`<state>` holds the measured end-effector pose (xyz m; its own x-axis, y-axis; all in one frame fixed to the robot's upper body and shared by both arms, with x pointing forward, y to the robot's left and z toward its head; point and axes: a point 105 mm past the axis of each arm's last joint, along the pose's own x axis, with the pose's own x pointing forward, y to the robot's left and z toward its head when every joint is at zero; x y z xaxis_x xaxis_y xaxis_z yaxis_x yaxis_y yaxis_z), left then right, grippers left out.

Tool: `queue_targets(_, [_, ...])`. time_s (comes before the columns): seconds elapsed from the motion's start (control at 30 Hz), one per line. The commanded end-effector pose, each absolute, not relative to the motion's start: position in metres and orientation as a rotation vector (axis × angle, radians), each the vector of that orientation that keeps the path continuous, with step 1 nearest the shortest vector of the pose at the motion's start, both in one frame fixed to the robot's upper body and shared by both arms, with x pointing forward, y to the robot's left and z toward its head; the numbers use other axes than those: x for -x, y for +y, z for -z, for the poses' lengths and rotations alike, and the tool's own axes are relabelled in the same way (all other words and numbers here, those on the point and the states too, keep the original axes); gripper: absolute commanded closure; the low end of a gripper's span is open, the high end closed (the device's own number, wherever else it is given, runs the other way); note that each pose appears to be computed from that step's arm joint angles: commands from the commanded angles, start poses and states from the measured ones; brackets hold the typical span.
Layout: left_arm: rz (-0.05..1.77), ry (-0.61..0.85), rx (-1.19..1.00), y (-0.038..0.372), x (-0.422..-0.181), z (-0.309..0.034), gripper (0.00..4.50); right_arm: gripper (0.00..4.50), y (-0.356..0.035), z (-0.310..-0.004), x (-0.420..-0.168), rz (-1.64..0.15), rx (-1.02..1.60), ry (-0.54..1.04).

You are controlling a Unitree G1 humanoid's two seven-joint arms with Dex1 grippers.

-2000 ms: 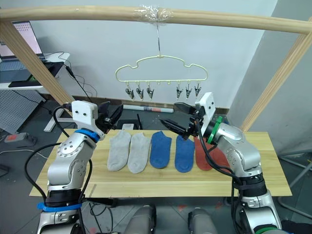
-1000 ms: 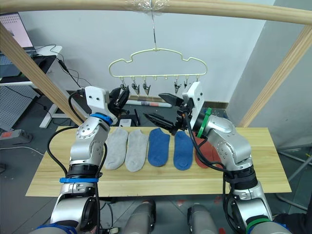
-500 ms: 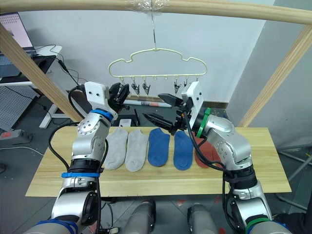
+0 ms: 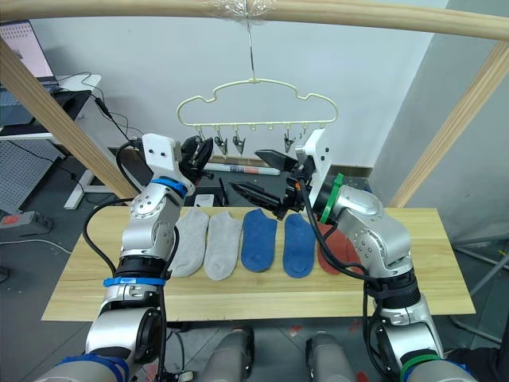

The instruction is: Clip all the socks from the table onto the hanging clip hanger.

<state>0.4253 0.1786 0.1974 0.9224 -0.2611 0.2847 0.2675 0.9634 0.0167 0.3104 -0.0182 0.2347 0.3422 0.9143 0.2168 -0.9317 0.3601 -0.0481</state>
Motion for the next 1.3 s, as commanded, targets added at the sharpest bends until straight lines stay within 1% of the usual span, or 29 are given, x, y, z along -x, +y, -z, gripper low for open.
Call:
queue_targets(0.03, [0.272,-0.355,0.006,0.177,-0.425,-0.215,2.93,0.00,-0.021,-0.253,-0.304,-1.209,-0.087,-0.295])
queue_targets(0.17, [0.274,-0.360,0.006,0.177,-0.426,-0.217,2.93,0.00,-0.021,-0.253,-0.304,-1.204,-0.090,-0.293])
queue_targets(0.4, [0.281,-0.363,0.009,0.177,-0.426,-0.216,4.35,0.00,-0.022,-0.253,-0.305,-1.198,-0.101,-0.290])
queue_targets(0.43, [0.279,-0.364,0.008,0.177,-0.426,-0.217,4.49,0.00,-0.022,-0.252,-0.305,-1.197,-0.103,-0.288])
queue_targets(0.5, [0.278,-0.368,0.006,0.178,-0.426,-0.218,4.50,0.00,-0.023,-0.249,-0.306,-1.187,-0.101,-0.275])
queue_targets(0.57, [0.277,-0.368,-0.004,0.178,-0.425,-0.221,4.50,0.00,-0.033,-0.223,-0.317,-1.103,-0.019,-0.174])
queue_targets(0.63, [0.277,-0.350,-0.022,0.178,-0.425,-0.220,4.50,0.00,-0.053,-0.185,-0.332,-0.961,0.102,-0.031])
queue_targets(0.7, [0.290,-0.318,-0.047,0.178,-0.423,-0.217,4.50,0.00,-0.091,-0.148,-0.348,-0.765,0.191,0.106])
queue_targets(0.8, [0.317,-0.279,-0.064,0.177,-0.417,-0.213,4.50,0.00,-0.154,-0.104,-0.362,-0.506,0.262,0.283])
queue_targets(0.9, [0.349,-0.234,-0.061,0.175,-0.411,-0.205,4.50,0.00,-0.192,-0.084,-0.371,-0.353,0.259,0.369])
queue_targets(1.0, [0.364,-0.200,-0.056,0.173,-0.406,-0.195,4.50,0.00,-0.212,-0.071,-0.383,-0.274,0.235,0.422])
queue_targets(1.1, [0.353,-0.201,-0.033,0.174,-0.405,-0.195,4.50,0.00,-0.220,-0.058,-0.393,-0.237,0.196,0.474])
queue_targets(1.17, [0.340,-0.205,0.006,0.178,-0.405,-0.196,4.50,0.00,-0.221,-0.048,-0.398,-0.221,0.157,0.507])
queue_targets(1.3, [0.329,-0.200,0.004,0.182,-0.405,-0.194,4.50,0.00,-0.220,-0.037,-0.405,-0.219,0.147,0.533])
